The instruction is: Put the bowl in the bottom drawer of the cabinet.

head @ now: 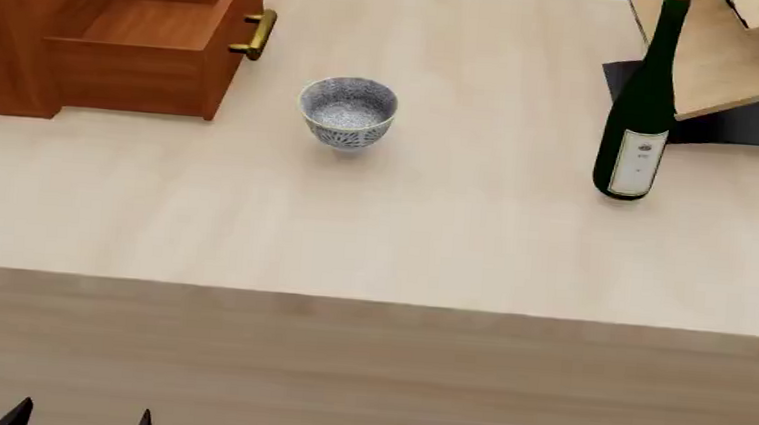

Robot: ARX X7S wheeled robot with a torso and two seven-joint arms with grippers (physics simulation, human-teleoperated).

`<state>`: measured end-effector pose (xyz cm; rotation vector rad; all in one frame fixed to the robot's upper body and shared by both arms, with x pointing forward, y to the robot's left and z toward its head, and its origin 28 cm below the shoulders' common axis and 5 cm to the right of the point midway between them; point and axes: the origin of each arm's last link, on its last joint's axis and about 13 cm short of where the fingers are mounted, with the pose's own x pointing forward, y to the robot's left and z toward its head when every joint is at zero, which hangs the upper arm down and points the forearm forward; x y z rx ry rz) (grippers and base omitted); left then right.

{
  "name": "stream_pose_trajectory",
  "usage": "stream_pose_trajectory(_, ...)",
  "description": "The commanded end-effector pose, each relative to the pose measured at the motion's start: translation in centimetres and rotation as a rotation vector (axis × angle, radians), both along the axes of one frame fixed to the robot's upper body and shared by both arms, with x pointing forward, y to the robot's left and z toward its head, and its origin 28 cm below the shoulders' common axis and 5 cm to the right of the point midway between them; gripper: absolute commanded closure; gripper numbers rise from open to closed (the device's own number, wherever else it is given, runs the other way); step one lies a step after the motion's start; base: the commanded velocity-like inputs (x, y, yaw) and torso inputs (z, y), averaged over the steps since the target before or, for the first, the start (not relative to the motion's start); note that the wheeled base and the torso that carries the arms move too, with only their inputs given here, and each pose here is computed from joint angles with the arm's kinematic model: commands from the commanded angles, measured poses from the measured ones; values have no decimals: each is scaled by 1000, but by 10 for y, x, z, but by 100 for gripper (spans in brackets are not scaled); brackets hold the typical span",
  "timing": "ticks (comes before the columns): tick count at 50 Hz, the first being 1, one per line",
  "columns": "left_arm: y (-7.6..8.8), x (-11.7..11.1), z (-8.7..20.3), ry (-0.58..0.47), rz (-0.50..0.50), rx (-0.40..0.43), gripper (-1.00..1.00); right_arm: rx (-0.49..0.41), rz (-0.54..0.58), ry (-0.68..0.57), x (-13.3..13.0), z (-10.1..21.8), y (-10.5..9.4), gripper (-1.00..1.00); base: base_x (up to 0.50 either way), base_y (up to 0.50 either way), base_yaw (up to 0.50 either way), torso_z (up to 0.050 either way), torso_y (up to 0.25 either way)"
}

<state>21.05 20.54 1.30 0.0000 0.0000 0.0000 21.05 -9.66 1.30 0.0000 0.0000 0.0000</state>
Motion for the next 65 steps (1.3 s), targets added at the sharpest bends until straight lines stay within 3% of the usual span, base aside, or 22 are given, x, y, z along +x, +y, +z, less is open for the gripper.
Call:
stream_pose_trajectory(1, 0, 1, -1, 0, 0, 0, -100, 0, 0, 0, 0, 0, 0, -100, 0, 0, 0, 0, 0)
stream_pose_trajectory(10, -5, -1, -1, -22, -30, -7, -100, 2, 8, -4, 2, -2, -1, -100, 0, 0, 0, 0, 0)
stream_pose_trajectory(13, -6, -1, -2, -5, -41, -30, -100, 4, 5, -2, 1, -3, 0, -100, 0, 0, 0, 0, 0)
stream_pose_trajectory(14, -6, -3, -1, -26, -63, -79, -100, 12, 8, -4, 0, -4, 1, -100, 0, 0, 0, 0, 0)
stream_pose_trajectory(16, -6, -5, 0, -19, -57, -51, -100, 2, 10, 0, -1, -4, 2, -100, 0, 0, 0, 46, 0)
stream_pose_trajectory(55, -1, -7, 3, -48, -68, -17, -100, 3, 34, -9, -4, 3, 7, -100, 0, 0, 0, 50, 0)
stream_pose_trajectory(65, 8, -4, 21, -72, -44, -4, -100, -16, 32, -34, 0, 17, 4, -100, 0, 0, 0, 23, 0)
